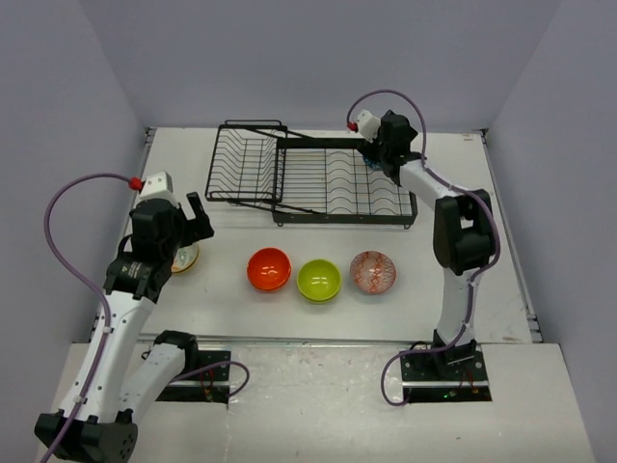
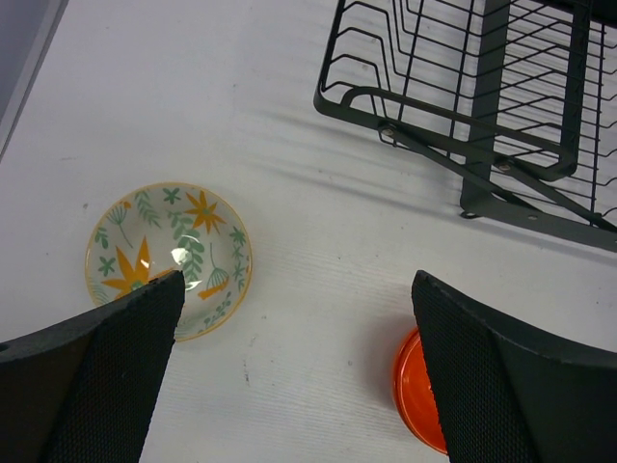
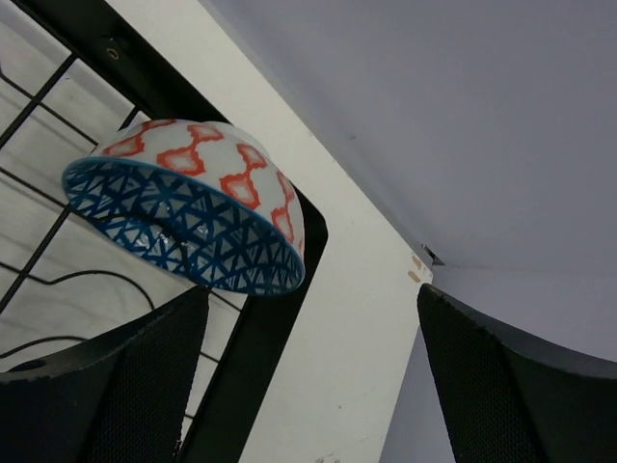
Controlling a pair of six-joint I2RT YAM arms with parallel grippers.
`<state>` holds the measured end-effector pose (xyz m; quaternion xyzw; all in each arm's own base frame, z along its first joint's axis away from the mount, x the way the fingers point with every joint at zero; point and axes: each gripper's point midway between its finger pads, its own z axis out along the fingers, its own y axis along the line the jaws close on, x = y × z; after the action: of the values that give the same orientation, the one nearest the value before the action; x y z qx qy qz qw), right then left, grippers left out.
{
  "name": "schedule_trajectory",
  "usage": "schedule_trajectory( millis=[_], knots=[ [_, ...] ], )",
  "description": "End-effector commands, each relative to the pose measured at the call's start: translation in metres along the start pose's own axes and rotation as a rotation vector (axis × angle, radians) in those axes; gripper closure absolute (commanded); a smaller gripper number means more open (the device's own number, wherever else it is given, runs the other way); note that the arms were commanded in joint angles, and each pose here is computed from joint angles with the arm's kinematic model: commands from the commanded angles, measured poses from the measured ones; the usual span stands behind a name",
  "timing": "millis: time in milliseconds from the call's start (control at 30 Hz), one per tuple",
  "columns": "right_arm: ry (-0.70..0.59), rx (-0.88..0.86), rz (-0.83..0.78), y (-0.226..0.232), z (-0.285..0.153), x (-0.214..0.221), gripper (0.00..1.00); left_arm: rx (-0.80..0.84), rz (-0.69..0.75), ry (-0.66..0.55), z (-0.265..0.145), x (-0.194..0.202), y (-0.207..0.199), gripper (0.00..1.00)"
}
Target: Unload the bowls from the dish rack
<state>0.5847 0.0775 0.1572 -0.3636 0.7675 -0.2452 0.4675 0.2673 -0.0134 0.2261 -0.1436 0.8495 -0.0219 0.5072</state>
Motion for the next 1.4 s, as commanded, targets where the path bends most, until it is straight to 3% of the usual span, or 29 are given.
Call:
schedule_trajectory(
  millis=[0, 167, 333, 433, 567, 600, 667, 833, 1067, 1367],
  knots=[
    [-0.096, 0.125, -0.093, -0.037, 0.012, -0.031, 0.13, 0.060, 0.030, -0.014, 0.003, -0.003, -0.011, 0.00],
    [-0.122, 0.178, -0.172, -0.028, 0.038, -0.027, 0.34, 0.085, 0.035, -0.014, 0.003, -0.003, -0.015, 0.00],
    [-0.153, 0.228, -0.212, -0.027, 0.048, -0.028, 0.47, 0.104, 0.039, -0.008, 0.004, -0.002, -0.018, 0.00],
    [-0.160, 0.248, -0.236, -0.025, 0.052, -0.026, 0.68, 0.113, 0.038, -0.007, 0.005, -0.001, -0.020, 0.00],
    [-0.136, 0.215, -0.228, -0.009, 0.058, -0.013, 0.81, 0.133, 0.041, 0.000, 0.006, 0.002, -0.023, 0.00],
    [-0.136, 0.226, -0.226, -0.009, 0.059, -0.011, 0.91, 0.140, 0.041, -0.001, 0.006, 0.002, -0.024, 0.00],
    [-0.128, 0.227, -0.226, -0.005, 0.060, -0.007, 1.00, 0.146, 0.043, 0.006, 0.006, 0.004, -0.025, 0.00],
    [-0.119, 0.306, -0.192, -0.010, 0.058, 0.000, 1.00, 0.154, 0.038, -0.004, 0.004, 0.003, -0.026, 0.00],
    [-0.225, 0.594, -0.117, -0.050, 0.026, -0.020, 1.00, 0.162, 0.038, -0.004, 0.004, 0.004, -0.027, 0.00],
    [-0.354, 0.843, -0.037, -0.084, -0.026, -0.048, 1.00, 0.170, 0.040, -0.002, 0.004, 0.005, -0.028, 0.00]
  ],
)
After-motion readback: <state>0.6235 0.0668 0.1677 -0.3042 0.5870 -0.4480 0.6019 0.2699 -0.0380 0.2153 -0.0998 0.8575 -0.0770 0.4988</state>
